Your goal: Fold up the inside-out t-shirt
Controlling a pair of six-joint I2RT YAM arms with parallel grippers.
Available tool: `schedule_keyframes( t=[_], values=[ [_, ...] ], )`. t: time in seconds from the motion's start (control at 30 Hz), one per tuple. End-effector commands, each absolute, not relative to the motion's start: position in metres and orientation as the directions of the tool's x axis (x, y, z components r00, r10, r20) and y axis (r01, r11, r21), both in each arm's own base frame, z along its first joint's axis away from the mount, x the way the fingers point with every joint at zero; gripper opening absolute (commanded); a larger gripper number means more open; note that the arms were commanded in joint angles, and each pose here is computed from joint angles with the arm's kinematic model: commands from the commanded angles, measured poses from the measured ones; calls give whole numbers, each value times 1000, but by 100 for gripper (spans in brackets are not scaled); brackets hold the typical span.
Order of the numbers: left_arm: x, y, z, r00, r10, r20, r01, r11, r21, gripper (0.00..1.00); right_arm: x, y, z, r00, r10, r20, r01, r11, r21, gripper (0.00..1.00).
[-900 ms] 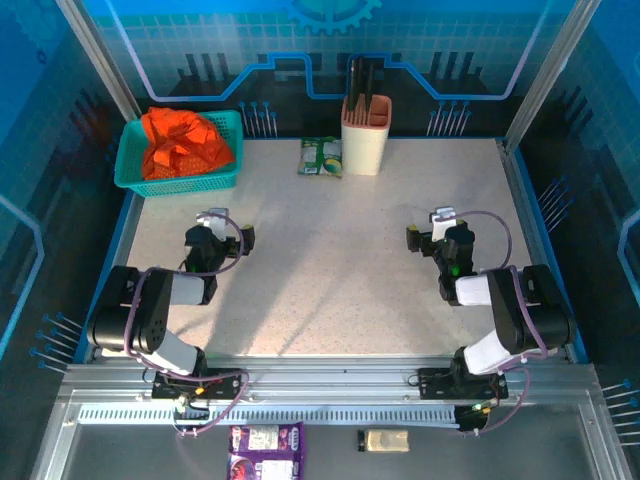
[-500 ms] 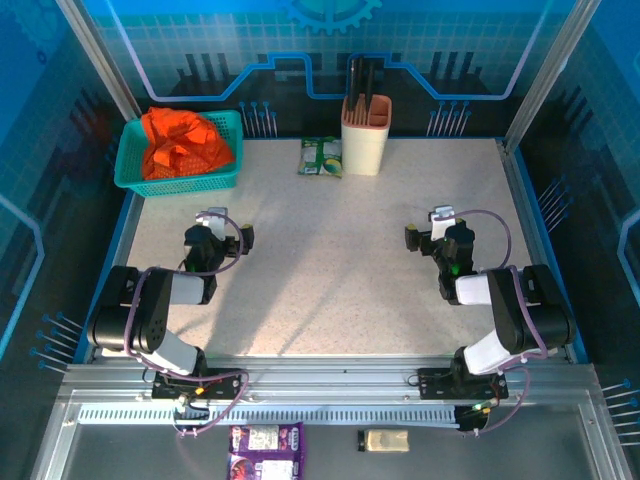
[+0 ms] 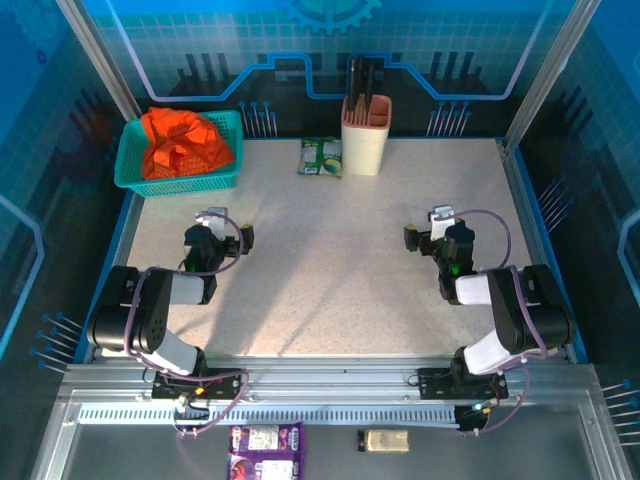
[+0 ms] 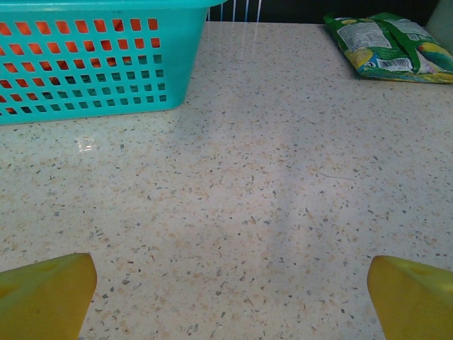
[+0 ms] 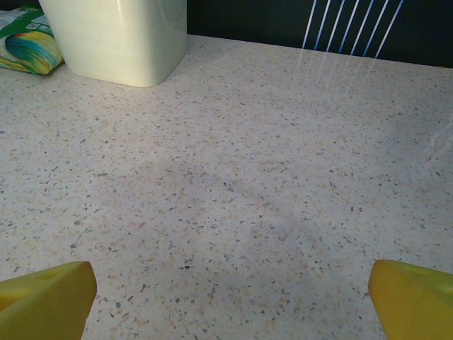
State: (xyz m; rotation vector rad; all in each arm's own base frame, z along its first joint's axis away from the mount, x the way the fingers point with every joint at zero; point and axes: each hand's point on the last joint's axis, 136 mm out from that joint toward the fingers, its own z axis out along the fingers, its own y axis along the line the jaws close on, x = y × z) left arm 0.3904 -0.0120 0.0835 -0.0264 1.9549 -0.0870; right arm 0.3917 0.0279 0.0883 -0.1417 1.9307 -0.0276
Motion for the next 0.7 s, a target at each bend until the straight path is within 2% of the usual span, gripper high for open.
schedule_keyframes(
  t=[0.0, 0.37, 0.53, 0.67],
  values=[
    [399, -8, 95, -337, -77, -938, 7, 996, -84, 99, 399, 26, 99, -317, -98, -943, -75, 994, -78, 100],
    [398, -7, 95, -335, -75, -939, 6, 997, -82, 99, 399, 25, 100, -313, -102, -944, -68, 994, -85, 100],
    [397, -10, 110, -341, -56, -938, 0, 998, -60, 99, 397, 32, 118, -315, -140, -939, -83, 989, -120, 100],
    [397, -3, 123, -395, -83, -915, -57, 996, -66, 99, 394, 44, 138, -339, -183, -923, -118, 981, -152, 100]
  ],
)
